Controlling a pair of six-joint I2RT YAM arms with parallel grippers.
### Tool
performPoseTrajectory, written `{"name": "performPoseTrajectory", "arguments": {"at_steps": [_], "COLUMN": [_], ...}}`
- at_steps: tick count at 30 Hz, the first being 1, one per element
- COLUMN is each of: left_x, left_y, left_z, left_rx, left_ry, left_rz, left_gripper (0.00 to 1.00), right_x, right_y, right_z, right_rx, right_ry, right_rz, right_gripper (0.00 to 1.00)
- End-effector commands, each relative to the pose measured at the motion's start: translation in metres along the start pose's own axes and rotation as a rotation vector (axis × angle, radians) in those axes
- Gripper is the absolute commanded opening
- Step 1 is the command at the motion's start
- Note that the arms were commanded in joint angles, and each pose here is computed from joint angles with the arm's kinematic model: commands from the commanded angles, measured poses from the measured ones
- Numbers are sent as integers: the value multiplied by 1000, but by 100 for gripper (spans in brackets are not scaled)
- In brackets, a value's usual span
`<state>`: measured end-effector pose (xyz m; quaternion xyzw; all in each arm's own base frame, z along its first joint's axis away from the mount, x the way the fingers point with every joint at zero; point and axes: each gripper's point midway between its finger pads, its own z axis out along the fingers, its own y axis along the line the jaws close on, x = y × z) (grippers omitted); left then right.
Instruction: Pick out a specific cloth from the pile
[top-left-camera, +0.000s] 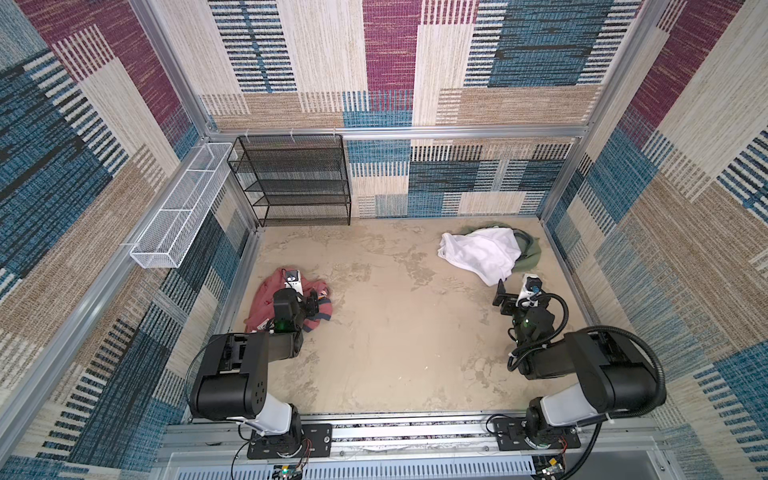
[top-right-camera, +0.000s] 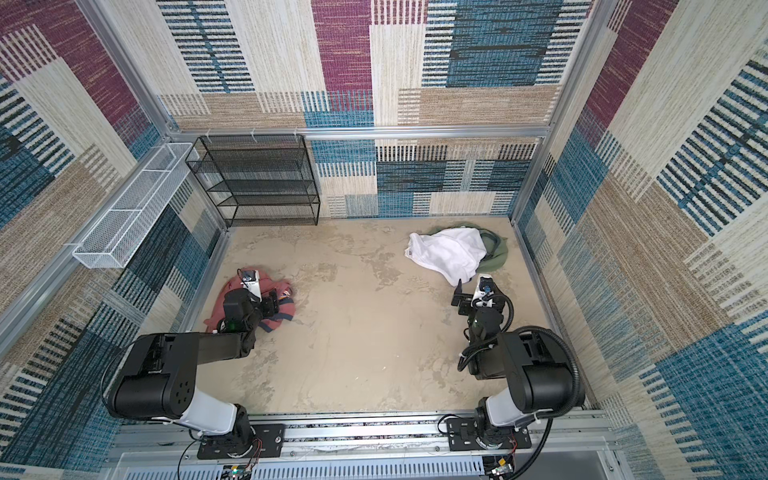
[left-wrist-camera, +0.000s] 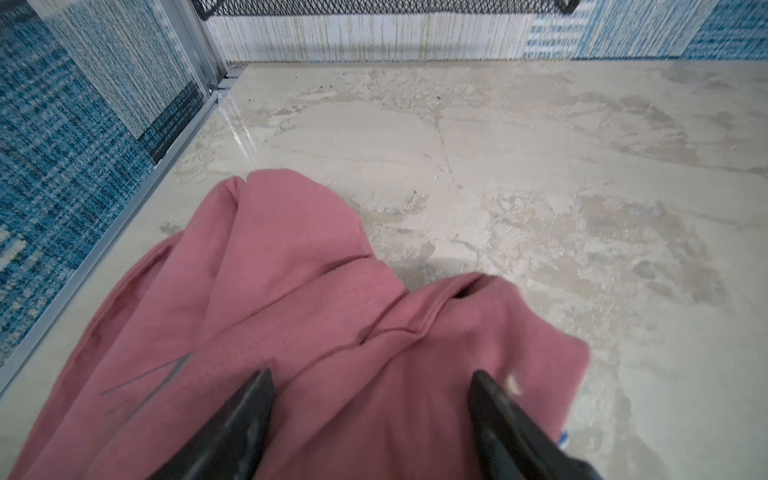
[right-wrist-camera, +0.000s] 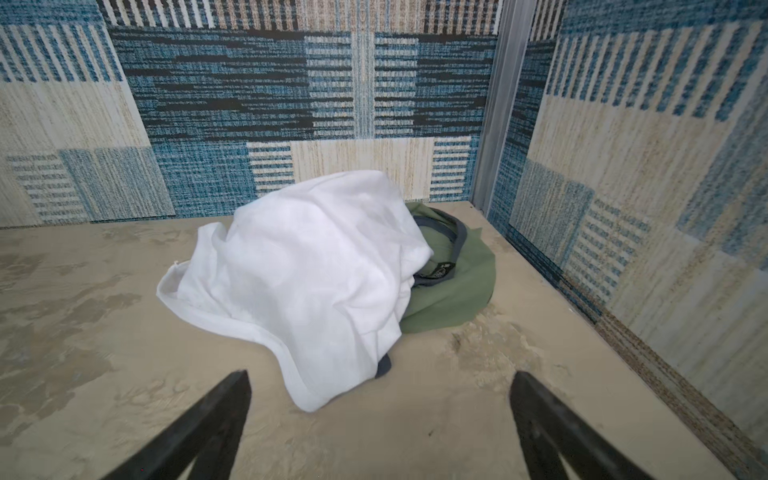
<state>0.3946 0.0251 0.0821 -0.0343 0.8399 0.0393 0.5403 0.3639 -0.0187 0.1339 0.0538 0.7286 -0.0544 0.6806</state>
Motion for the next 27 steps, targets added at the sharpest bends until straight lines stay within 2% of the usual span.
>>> {"name": "performPoseTrajectory", "arguments": {"at_steps": [1,27], "left_x": [-13,-14], "left_y": [-2,-1], "left_z": [0,0], "left_rx": [13,13], "left_ry": [-59,-60], "left_rz": [-29,-30], "left_gripper": [77,76], "right_x": [-13,-11], "right_y": [7,7], "right_z": [5,5], "right_rx": [-64,-66], "right_ry": [-40,-34], "right_rz": [38,36], "right_gripper": [100,100]}}
